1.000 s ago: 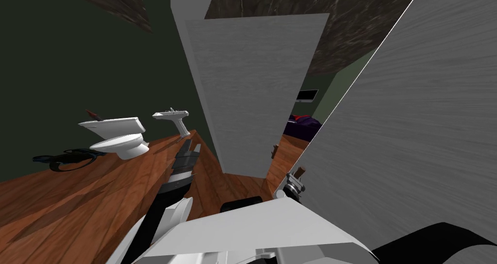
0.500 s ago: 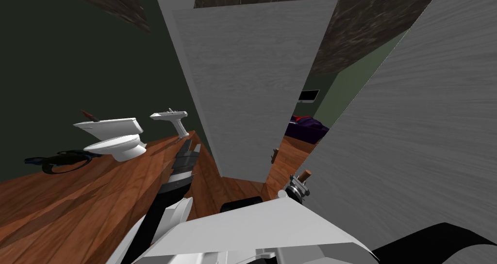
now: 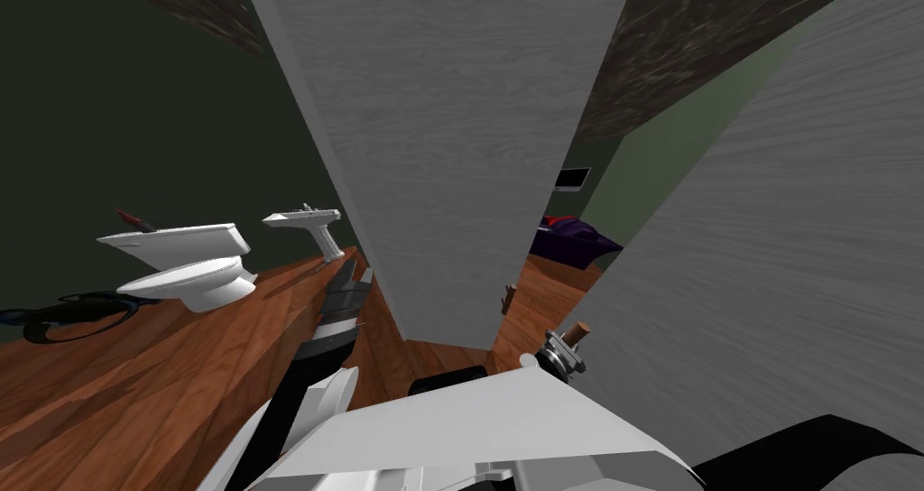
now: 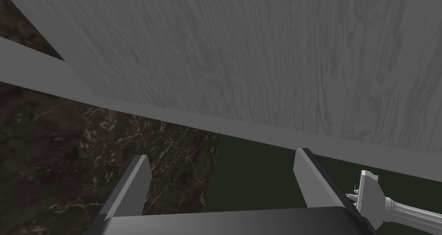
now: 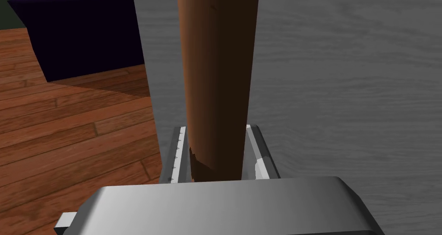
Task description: Push the door open
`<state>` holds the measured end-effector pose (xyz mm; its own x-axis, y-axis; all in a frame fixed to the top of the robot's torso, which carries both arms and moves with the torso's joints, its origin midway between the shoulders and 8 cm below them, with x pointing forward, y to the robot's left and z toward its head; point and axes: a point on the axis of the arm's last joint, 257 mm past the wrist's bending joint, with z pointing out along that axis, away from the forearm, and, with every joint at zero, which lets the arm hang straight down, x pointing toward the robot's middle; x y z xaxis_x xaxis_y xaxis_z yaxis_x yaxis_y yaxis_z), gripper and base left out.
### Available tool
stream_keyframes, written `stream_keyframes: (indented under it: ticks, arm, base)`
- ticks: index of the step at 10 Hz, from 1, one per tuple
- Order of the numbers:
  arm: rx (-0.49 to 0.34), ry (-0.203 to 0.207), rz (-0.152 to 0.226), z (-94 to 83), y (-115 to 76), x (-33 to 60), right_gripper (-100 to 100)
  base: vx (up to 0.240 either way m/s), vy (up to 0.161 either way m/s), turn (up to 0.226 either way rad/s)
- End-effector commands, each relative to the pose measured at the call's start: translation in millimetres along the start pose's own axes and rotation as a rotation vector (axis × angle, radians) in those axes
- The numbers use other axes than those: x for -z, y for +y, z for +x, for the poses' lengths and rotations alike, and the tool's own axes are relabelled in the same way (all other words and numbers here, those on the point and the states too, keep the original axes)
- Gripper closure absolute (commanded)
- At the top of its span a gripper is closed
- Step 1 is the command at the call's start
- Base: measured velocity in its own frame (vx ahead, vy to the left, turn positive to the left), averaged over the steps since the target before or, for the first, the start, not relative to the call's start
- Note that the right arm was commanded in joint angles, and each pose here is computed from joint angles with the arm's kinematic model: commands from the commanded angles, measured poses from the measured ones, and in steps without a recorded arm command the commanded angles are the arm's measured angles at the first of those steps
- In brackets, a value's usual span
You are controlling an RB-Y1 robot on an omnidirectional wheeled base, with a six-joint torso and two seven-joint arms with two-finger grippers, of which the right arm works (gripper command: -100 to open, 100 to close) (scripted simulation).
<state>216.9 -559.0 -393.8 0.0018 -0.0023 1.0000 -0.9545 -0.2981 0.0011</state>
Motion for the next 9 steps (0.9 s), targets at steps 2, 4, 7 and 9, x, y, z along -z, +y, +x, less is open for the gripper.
stream_keyframes:
  ticks: [2,4,7,9]
  arm:
    - [0.013,0.012,-0.082,2.7,29.9,-9.2,100]
    - [0.020,0.017,-0.132,4.1,47.0,-13.0,100]
    - [0.027,0.023,-0.209,5.8,72.0,-16.6,100]
    - [0.027,0.023,-0.209,5.8,72.0,-16.6,100]
  base:
    - [-0.032,-0.154,0.161]
    - [-0.041,-0.156,0.145]
    - [-0.025,-0.128,0.094]
    - [-0.023,-0.064,0.006]
